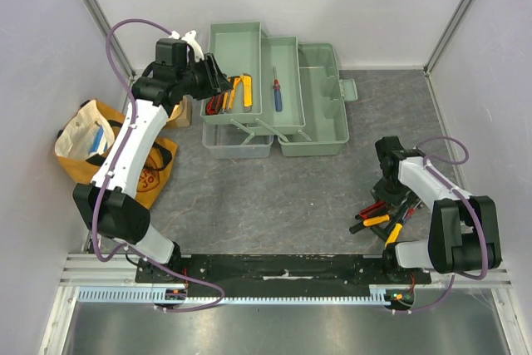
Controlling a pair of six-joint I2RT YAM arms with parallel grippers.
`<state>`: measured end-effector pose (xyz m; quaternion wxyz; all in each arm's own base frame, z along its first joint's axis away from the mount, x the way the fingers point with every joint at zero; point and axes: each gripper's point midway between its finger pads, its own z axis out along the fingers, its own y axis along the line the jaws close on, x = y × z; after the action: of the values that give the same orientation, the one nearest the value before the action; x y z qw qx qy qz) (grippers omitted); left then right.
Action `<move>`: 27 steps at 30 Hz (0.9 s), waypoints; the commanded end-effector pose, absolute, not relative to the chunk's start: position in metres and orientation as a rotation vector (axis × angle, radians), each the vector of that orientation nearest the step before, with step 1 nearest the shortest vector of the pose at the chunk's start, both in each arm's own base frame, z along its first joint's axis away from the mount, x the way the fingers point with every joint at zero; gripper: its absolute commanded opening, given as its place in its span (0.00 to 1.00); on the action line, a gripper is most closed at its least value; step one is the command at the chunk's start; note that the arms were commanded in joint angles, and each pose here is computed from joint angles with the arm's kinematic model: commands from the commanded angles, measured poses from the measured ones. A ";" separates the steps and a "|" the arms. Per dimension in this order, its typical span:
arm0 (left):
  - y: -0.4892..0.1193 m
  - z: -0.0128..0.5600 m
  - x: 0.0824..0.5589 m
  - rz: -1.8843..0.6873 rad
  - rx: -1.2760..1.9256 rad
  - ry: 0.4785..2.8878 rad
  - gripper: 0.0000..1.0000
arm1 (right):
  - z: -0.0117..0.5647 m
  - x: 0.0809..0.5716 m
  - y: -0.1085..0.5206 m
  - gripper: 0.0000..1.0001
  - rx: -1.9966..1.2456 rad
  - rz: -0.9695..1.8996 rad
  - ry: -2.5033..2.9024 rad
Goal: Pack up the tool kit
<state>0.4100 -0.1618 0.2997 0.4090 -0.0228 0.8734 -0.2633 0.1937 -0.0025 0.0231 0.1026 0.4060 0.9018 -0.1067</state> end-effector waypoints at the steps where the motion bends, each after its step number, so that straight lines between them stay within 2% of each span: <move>1: -0.163 0.326 0.405 -0.695 -0.036 2.120 0.50 | 0.008 0.228 0.019 0.47 1.193 -0.091 2.605; 3: -0.164 0.324 0.404 -0.698 -0.036 2.125 0.50 | 0.003 0.224 0.019 0.51 1.202 -0.110 2.628; 6: -0.165 0.326 0.404 -0.701 -0.032 2.121 0.50 | -0.007 0.216 0.020 0.50 1.227 -0.129 2.663; 12: -0.167 0.329 0.401 -0.721 -0.022 2.116 0.50 | 0.005 0.228 0.021 0.27 1.221 -0.091 2.610; 19: -0.186 0.341 0.392 -0.858 0.078 2.076 0.50 | 0.069 0.271 0.019 0.11 1.137 -0.001 2.460; 27: -0.218 0.355 0.374 -1.075 0.263 2.002 0.51 | 0.159 0.319 0.026 0.04 1.044 0.181 2.246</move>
<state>0.3929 -0.1950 0.3233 0.4026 0.0437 0.8403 -0.3605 0.2863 0.0191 0.0995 0.2429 0.4054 0.8812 0.0137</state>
